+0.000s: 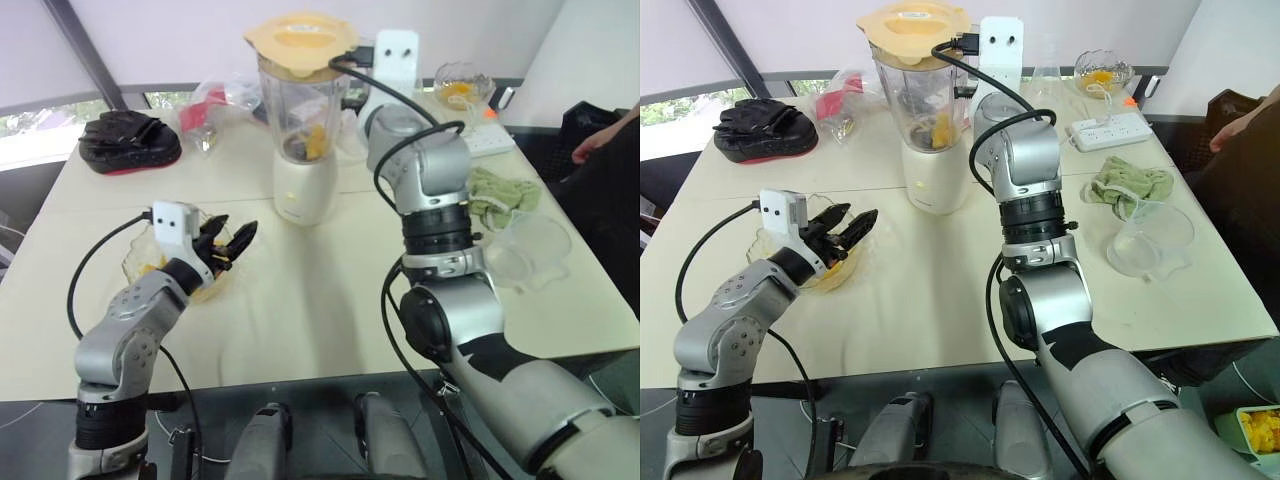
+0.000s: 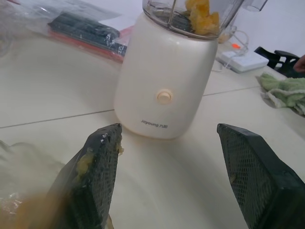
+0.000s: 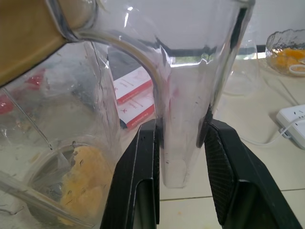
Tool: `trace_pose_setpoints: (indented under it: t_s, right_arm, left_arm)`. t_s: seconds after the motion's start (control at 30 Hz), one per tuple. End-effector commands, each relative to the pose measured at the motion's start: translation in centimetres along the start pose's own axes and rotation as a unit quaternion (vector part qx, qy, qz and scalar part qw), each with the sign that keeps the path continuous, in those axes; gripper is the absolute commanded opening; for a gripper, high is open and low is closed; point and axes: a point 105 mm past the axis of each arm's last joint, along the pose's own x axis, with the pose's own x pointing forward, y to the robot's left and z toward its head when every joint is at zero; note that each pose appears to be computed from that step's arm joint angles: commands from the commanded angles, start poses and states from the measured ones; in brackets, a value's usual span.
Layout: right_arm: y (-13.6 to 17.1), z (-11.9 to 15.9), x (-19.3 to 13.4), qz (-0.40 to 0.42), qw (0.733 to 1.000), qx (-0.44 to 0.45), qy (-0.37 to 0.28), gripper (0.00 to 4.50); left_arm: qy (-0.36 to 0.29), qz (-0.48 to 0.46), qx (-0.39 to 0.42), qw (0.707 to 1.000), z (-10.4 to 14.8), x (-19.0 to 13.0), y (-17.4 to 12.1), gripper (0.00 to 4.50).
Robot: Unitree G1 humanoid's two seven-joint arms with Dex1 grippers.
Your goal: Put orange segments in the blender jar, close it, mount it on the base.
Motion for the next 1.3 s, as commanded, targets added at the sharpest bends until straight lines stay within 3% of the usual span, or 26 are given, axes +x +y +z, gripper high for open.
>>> trace_pose_setpoints:
  t_s: [0.03,0.4,0.63,0.73,0.97,1.13,1.3]
  right_arm:
    - [0.4,-0.4,0.3,0.005,1.000,-0.013,-0.007,0.75]
    - [-0.1,-1.8,1.9,0.014,0.999,-0.038,0.012,0.75]
    - [-0.9,-2.3,2.0,0.015,0.999,-0.044,0.010,4.17]
    - [-1.4,-2.5,1.6,0.025,0.999,-0.037,-0.007,4.17]
    - [-2.2,-3.7,-2.1,0.151,0.986,0.006,-0.069,4.17]
    - [-4.1,-4.7,-6.4,0.262,0.955,-0.089,-0.106,4.17]
    - [-6.5,-6.4,-9.9,0.358,0.917,-0.159,-0.072,4.17]
  left_arm:
    - [-0.023,0.009,0.016,1.000,1.3,-0.4,0.2,3.33]
    - [-0.029,0.022,0.012,0.999,1.1,-0.5,0.2,3.33]
    - [-0.035,0.025,0.011,0.999,1.1,-0.8,0.2,3.33]
    - [-0.045,0.022,0.009,0.999,1.5,-0.8,-0.1,3.33]
    - [-0.058,0.008,0.020,0.998,2.6,-1.1,-0.4,3.33]
    - [-0.049,-0.002,0.048,0.998,2.8,-2.0,-0.3,3.33]
    - [-0.042,-0.007,0.067,0.997,3.2,-3.1,0.0,3.33]
